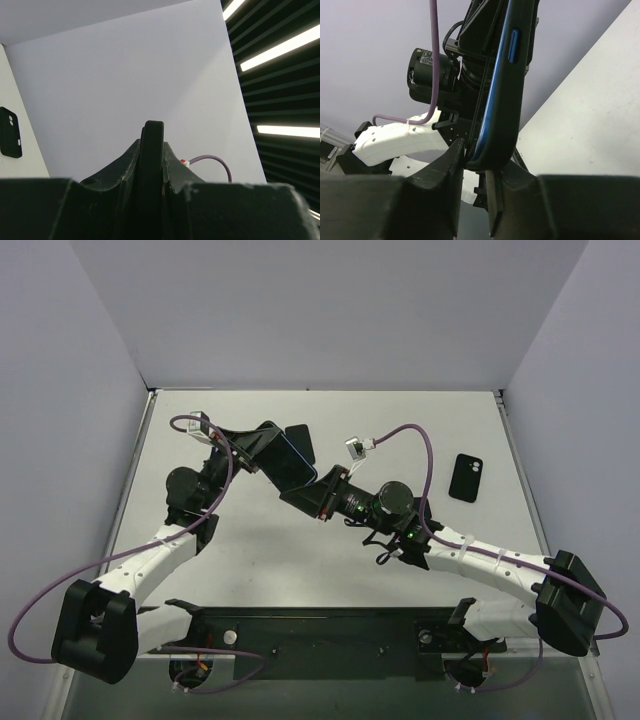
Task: Take the phone out of the phone case
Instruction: Remove the phone case from the phone.
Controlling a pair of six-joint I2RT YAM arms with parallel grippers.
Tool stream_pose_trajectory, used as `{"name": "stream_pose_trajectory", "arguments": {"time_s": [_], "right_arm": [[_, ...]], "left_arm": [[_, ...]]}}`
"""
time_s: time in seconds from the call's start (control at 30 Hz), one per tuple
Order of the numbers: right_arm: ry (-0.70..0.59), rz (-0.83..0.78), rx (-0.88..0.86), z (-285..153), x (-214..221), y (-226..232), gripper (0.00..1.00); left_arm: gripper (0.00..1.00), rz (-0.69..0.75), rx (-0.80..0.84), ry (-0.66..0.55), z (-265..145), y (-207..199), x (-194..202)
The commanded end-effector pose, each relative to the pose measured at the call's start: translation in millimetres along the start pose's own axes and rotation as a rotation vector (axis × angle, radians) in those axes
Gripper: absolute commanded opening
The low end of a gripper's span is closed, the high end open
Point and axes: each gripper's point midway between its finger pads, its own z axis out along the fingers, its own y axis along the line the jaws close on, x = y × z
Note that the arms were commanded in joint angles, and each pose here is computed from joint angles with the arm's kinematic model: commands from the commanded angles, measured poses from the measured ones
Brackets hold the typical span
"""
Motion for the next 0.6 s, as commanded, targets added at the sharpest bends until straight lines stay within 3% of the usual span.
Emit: {"name": "stream_pose_trajectory", "arguments": {"time_s": [0.0, 0.17, 0.3, 0.43, 0.57], "right_arm": [[-0.030, -0.067, -0.130, 2, -13, 35, 0.11], [0.058, -0.265, -0.132, -3, 9, 19, 0.00], [0.181, -0.644, -0.107, -15, 26, -10, 0.00], [0.358, -0.980, 0.084, -25, 20, -62, 0.00], [0.418, -1.084, 0.152, -26, 0, -83, 0.00]], "left_arm": [[0.00, -0.002, 0.143, 0.001, 2, -50, 2], [0.00, -0.127, 0.068, 0.100, 7, -47, 9], [0.00, -0.293, 0.031, 0.296, 8, -47, 33], [0.00, -0.380, 0.092, 0.419, -6, -63, 48], [0.00, -0.366, 0.163, 0.526, -18, -88, 62]]}}
